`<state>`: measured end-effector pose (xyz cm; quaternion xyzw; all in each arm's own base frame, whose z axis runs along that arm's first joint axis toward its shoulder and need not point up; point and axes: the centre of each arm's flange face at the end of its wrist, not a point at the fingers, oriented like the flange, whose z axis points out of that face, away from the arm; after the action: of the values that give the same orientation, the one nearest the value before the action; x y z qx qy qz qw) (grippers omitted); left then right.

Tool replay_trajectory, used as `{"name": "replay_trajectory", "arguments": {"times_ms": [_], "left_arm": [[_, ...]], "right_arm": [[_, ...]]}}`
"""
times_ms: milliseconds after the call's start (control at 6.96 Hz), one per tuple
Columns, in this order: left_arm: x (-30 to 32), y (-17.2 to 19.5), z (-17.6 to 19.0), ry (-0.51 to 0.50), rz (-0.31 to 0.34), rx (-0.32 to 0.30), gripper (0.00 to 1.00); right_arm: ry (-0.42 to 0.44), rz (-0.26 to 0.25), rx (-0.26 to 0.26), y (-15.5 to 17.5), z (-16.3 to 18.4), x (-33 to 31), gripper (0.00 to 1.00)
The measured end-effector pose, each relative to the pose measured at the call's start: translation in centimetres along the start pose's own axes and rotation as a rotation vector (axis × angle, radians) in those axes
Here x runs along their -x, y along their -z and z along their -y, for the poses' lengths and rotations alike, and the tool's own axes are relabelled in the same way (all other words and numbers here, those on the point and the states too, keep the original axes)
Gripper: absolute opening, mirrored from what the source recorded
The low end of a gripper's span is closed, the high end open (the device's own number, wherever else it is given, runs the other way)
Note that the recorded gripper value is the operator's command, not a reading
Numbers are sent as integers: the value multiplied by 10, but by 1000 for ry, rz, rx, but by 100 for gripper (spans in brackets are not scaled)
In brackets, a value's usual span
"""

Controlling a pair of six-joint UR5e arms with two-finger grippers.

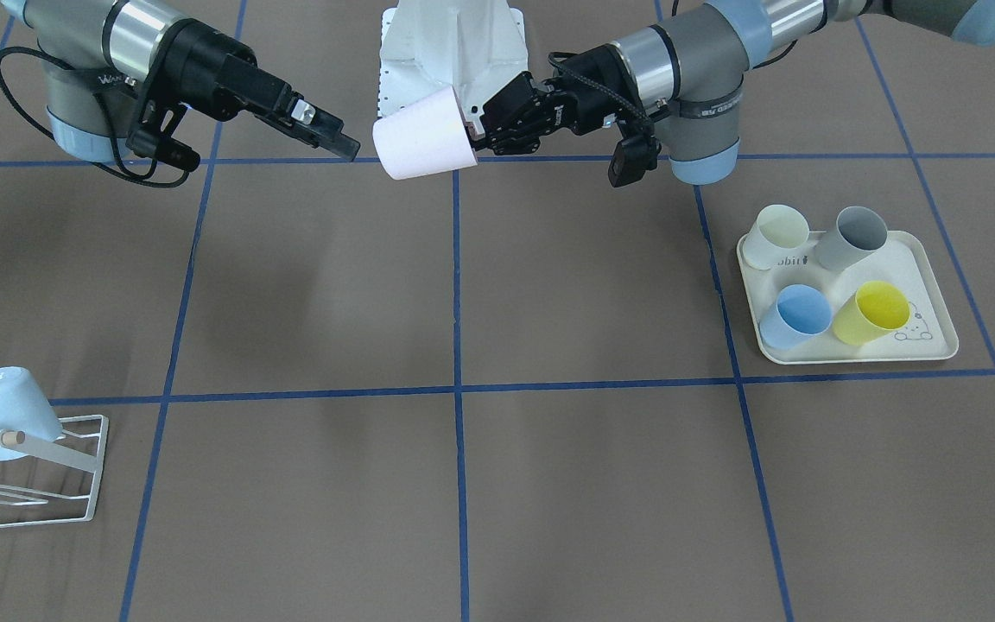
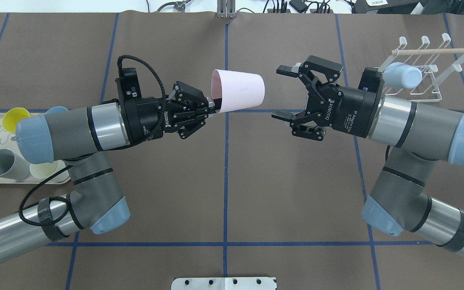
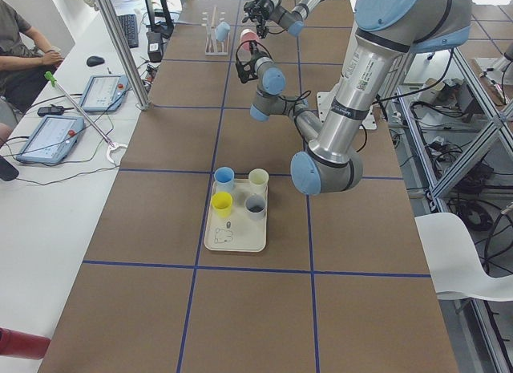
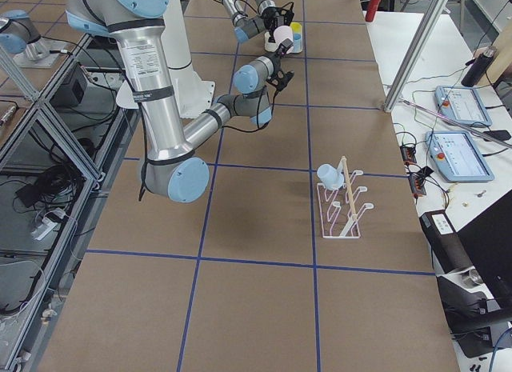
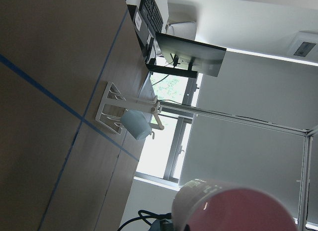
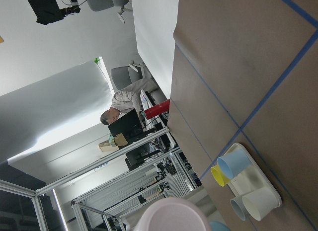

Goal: Transfer IKEA cup to right arm and place on rack

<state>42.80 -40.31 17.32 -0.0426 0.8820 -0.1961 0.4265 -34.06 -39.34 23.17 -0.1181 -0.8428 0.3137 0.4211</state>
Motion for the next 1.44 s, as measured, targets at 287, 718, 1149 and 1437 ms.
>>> {"name": "replay_trajectory", "arguments": {"times_ms": [287, 718, 1149, 1437], "left_arm": [[-3, -15, -6, 2, -8, 13, 0], [0, -21, -12, 8, -7, 24, 0], [7, -25, -18, 16, 0, 32, 0], [6, -25, -19, 16, -3, 35, 59]], "right_arm": [[-9, 10, -5, -5, -6, -6, 99], [-15, 16, -4, -7, -9, -8, 94], [-16, 29, -10, -8, -10, -7, 62], [-17, 37, -14, -8, -10, -8, 0]]}}
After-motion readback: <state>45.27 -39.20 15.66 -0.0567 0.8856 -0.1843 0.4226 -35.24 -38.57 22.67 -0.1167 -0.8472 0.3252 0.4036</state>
